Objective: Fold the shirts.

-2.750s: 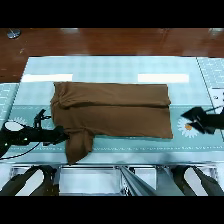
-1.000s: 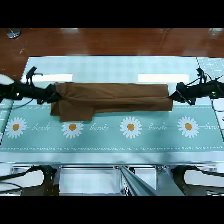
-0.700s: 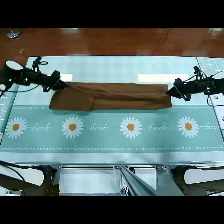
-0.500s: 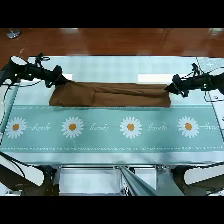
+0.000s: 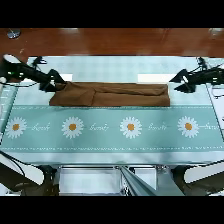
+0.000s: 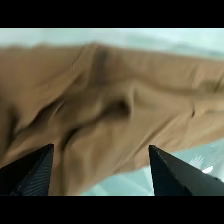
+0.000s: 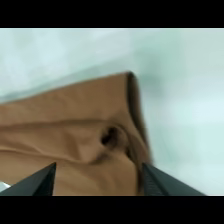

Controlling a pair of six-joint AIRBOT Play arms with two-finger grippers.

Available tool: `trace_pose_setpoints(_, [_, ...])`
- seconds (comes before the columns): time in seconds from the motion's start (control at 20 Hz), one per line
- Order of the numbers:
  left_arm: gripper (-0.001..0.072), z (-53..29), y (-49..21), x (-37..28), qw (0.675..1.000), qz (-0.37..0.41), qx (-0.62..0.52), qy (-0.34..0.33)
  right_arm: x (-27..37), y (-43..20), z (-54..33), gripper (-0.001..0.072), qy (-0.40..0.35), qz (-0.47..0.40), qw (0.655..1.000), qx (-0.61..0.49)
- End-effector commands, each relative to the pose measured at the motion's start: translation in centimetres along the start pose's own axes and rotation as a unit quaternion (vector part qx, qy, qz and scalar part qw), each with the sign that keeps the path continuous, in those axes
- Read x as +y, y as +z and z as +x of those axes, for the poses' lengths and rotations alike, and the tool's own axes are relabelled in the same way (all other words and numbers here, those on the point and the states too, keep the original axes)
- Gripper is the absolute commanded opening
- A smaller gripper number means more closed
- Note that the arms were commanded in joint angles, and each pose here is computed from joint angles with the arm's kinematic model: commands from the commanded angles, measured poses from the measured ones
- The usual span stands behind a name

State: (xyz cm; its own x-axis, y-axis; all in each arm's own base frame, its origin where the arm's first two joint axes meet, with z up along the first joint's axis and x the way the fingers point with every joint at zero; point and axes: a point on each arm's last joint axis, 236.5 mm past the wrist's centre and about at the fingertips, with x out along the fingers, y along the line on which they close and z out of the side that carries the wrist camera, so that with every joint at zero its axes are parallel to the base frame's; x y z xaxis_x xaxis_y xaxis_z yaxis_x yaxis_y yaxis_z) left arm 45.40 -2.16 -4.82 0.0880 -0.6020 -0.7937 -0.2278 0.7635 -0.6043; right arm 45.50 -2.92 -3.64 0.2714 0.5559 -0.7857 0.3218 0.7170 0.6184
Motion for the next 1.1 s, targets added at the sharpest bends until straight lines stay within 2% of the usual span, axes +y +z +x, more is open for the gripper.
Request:
trace_pose_setpoints(0.0, [0.07, -5.8, -3.9, 4.2, 0.997, -0.023, 0.016, 0.074, -5.1, -2.6, -5.1, 0.0621, -0.088, -0.015, 0.995, 0.035])
trace_pose_setpoints(0.05, [0.07, -7.1, -4.7, 4.7, 0.997, -0.025, -0.008, 0.078, -6.2, -3.5, -5.2, 0.062, -0.091, -0.003, 0.995, 0.043])
trace_pose_setpoints(0.15, [0.07, -8.2, -5.6, 5.2, 0.993, -0.042, -0.084, 0.075, -6.6, -4.4, -3.1, 0.062, -0.052, 0.031, 0.997, 0.038])
trace_pose_setpoints(0.35, [0.07, -7.2, -9.4, -0.1, 0.963, -0.008, -0.269, -0.009, -5.2, -5.1, 2.3, 0.062, -0.015, 0.048, 0.998, 0.032])
trace_pose_setpoints(0.45, [0.07, -6.0, -12.3, -2.4, 0.954, 0.023, -0.296, -0.03, -3.6, -5.5, 4.4, 0.062, 0.004, 0.041, 0.998, 0.048])
trace_pose_setpoints(0.65, [0.0699, -3.6, -16.2, -7.0, 0.958, 0.111, -0.261, -0.05, -0.2, -5.7, 7.5, 0.0612, 0.018, 0.009, 0.997, 0.071])
trace_pose_setpoints(0.7, [0.0699, -3.2, -16.4, -8.0, 0.958, 0.12, -0.255, -0.059, 0.8, -5.5, 8.0, 0.0564, 0.018, 0.004, 0.997, 0.072])
trace_pose_setpoints(0.75, [0.0698, -2.7, -16.4, -9.0, 0.958, 0.126, -0.249, -0.069, 1.8, -5.1, 8.1, 0.0402, 0.016, -0.006, 0.997, 0.07])
trace_pose_setpoints(0.8, [0.0687, -2.2, -16.5, -9.8, 0.959, 0.127, -0.241, -0.079, 2.4, -5.0, 8.1, 0.0092, 0.01, -0.019, 0.997, 0.072])
trace_pose_setpoints(0.85, [0.047, -1.6, -16.6, -10.4, 0.961, 0.129, -0.228, -0.086, 3.1, -5.4, 7.6, 0.004, 0.009, -0.031, 0.996, 0.085])
trace_pose_setpoints(0.9, [0.001, -1.0, -16.7, -10.9, 0.963, 0.133, -0.217, -0.09, 3.8, -6.6, 6.7, 0.004, 0.012, -0.043, 0.993, 0.106])
trace_pose_setpoints(1.05, [0.0023, 0.4, -15.9, -14.2, 0.957, 0.18, -0.205, -0.095, 3.3, -8.0, 2.1, 0.0037, -0.059, -0.098, 0.99, 0.081])
